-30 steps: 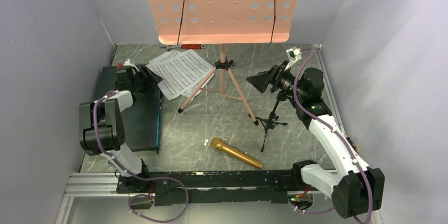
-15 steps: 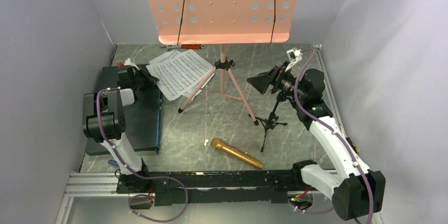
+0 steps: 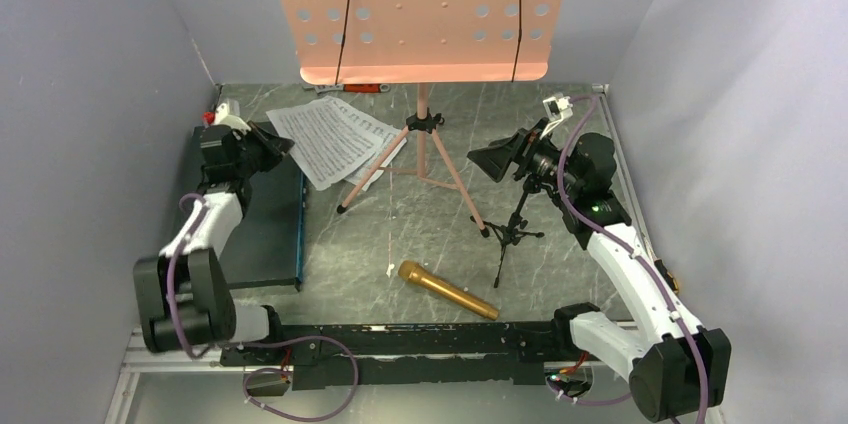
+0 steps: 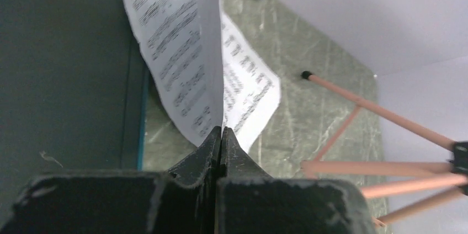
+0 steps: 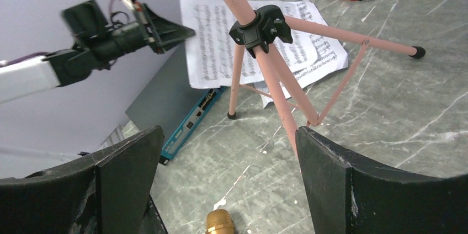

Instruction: Set up the instrument practice props

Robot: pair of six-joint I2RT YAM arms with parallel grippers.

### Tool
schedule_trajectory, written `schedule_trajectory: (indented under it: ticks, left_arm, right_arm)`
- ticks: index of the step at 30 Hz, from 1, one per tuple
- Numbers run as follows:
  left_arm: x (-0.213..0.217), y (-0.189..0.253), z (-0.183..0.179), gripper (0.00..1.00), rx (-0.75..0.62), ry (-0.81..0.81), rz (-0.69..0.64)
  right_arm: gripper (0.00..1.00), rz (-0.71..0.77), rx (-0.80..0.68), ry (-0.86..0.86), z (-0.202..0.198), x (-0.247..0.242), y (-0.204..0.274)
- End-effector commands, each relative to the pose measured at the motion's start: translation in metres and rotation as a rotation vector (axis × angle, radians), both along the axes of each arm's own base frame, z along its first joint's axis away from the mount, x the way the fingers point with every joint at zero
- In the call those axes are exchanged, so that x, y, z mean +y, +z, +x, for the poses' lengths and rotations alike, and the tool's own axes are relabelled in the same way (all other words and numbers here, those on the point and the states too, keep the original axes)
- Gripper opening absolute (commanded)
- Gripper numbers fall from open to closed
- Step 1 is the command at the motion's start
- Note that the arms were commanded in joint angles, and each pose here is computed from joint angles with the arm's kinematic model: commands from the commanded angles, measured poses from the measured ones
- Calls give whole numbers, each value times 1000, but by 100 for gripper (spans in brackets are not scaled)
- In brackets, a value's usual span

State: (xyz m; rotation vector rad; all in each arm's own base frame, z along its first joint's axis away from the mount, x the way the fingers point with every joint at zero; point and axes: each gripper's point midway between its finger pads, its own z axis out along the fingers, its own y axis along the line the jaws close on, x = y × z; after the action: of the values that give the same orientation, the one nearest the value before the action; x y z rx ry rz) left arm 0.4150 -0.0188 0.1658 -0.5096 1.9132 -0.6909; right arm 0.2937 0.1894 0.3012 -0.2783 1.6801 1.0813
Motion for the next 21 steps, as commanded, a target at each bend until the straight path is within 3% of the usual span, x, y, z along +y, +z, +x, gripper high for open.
schedule_trajectory:
  ticks: [1, 11, 21]
  left_arm:
    - [-6, 42, -31, 3, -58, -6, 34]
    - [-18, 118, -103, 3, -155, -71, 157]
    - [-44, 164, -154, 3, -247, -291, 316]
  right_arm:
    - [95, -1, -19, 19, -6, 2, -2]
    - [99, 23, -44, 82, -13, 9, 4]
    - [99, 45, -68, 142, -18, 15, 3]
